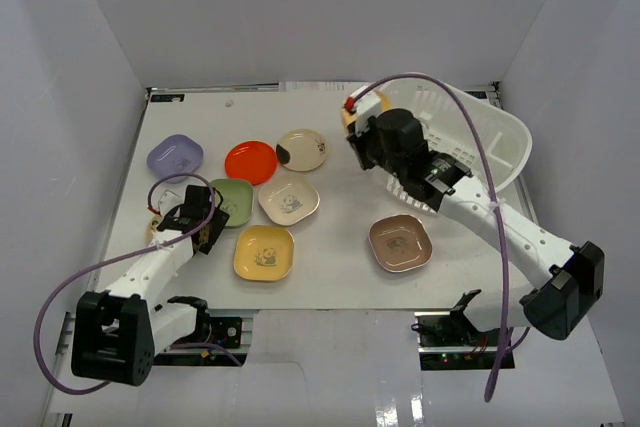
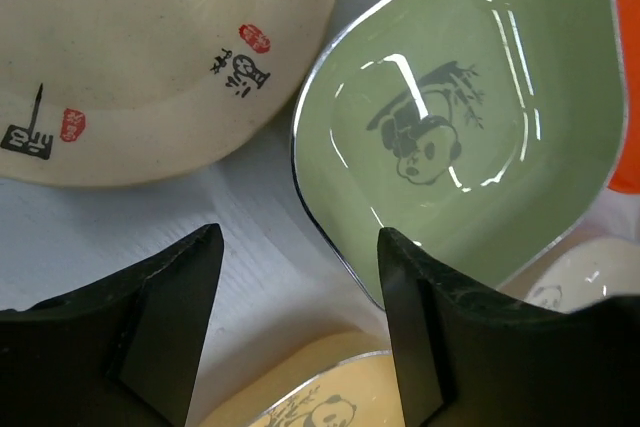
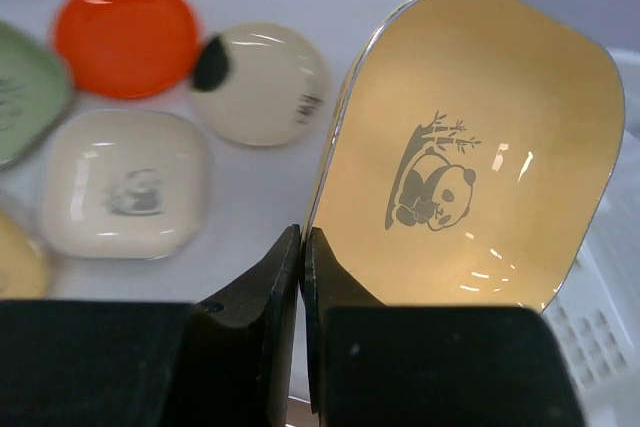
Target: Place the plates into the plastic bin on the countertop
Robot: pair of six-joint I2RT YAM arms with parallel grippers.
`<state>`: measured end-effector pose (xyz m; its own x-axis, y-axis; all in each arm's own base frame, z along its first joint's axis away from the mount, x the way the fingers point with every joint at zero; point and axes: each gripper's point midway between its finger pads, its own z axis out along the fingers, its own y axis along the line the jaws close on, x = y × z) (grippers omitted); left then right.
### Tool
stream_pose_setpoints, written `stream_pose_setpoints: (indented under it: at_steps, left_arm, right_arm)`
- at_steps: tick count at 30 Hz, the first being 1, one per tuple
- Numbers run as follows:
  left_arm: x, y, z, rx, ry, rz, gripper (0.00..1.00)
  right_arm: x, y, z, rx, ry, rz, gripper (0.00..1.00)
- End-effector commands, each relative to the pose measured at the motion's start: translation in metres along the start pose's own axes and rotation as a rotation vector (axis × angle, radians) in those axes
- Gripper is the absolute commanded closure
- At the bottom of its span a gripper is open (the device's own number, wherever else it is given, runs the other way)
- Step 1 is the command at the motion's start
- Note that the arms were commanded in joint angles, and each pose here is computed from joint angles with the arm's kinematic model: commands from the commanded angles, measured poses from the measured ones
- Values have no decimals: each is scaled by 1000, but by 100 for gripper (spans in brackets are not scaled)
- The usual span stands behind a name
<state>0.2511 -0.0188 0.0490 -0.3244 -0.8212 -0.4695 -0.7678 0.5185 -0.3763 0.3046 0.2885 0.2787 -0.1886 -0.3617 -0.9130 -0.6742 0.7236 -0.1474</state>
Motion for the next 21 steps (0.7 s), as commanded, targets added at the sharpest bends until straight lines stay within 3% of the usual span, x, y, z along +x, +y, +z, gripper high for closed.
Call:
stream_pose_setpoints:
  at_steps: [1,5,6,10,12,21]
  left_arm:
    - [-11,-19,7,26,-38,-29,32]
    - [-8,-22,17,23,-33,-27,50]
    - [-5,-21,19,16,-23,-25,58]
    - [-7,-23,22,9,-31,-3,79]
    - [-12,-27,21,16,-44,10,97]
    - [-47,-52,-17,157,-160,-7,100]
  right_arm:
    - [12,-101,-4,305,22,116,92]
    - [60,-160,6,426,126,207,92]
    - [76,-174,12,449,164,223,92]
    - [110,-188,37,425,246,255,92]
    - [129,-191,40,441,308,270,92]
    - [183,-174,42,436,427,377,90]
